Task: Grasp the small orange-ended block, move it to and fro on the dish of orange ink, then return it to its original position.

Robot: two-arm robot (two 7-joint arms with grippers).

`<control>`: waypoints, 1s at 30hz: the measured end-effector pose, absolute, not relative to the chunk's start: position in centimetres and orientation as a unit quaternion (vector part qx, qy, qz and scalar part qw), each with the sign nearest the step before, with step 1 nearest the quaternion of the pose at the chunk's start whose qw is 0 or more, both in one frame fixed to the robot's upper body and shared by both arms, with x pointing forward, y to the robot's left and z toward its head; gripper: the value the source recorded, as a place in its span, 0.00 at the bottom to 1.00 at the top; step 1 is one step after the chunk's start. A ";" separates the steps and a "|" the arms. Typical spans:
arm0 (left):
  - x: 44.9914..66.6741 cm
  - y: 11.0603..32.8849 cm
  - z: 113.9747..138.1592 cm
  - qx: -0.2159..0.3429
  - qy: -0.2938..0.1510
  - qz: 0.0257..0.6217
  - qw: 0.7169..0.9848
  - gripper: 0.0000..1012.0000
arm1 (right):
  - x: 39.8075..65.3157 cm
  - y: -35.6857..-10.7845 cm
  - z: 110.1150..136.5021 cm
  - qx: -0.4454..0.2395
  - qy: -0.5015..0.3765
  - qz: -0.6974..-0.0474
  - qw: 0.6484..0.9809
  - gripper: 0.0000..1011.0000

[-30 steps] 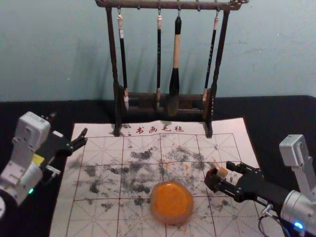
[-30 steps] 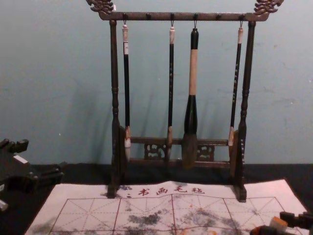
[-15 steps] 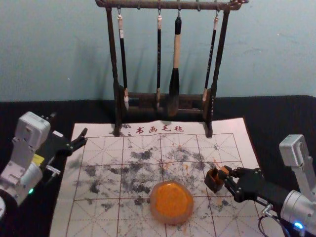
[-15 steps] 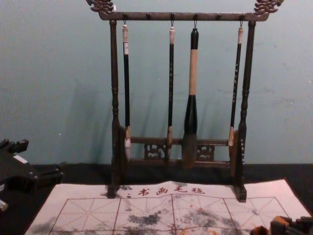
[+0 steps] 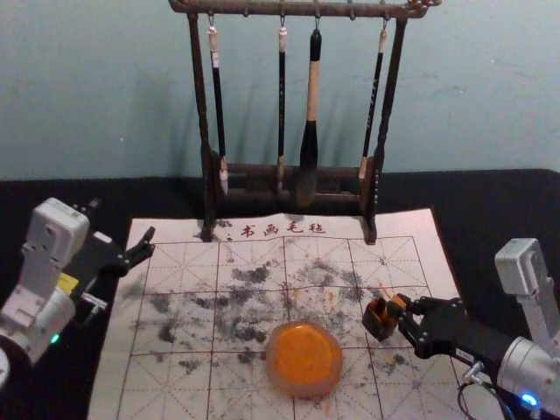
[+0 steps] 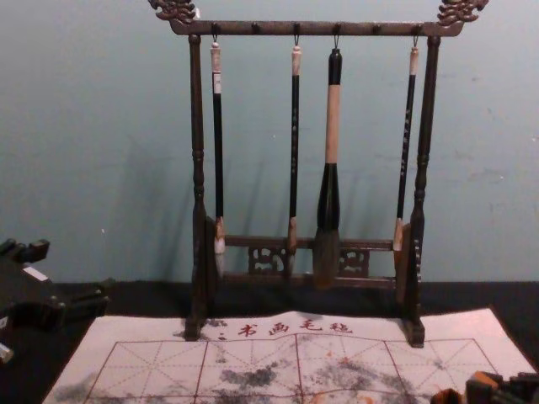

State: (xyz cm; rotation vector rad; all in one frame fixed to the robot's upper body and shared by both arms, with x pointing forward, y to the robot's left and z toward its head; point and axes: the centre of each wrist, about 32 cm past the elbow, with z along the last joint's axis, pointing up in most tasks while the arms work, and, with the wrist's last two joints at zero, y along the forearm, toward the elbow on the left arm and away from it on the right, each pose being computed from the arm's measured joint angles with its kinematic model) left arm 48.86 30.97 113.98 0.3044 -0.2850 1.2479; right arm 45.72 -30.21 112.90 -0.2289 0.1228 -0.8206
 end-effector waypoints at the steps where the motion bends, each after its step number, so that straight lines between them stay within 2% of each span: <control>1: 48.9 31.0 114.0 0.141 -0.132 0.580 0.791 0.99 | 45.7 -30.2 112.9 -0.111 0.060 -0.398 0.909 0.10; 30: 48.9 31.0 114.0 0.141 -0.132 0.580 0.791 0.99 | 45.8 -30.1 113.2 -0.107 0.048 -0.399 0.910 0.09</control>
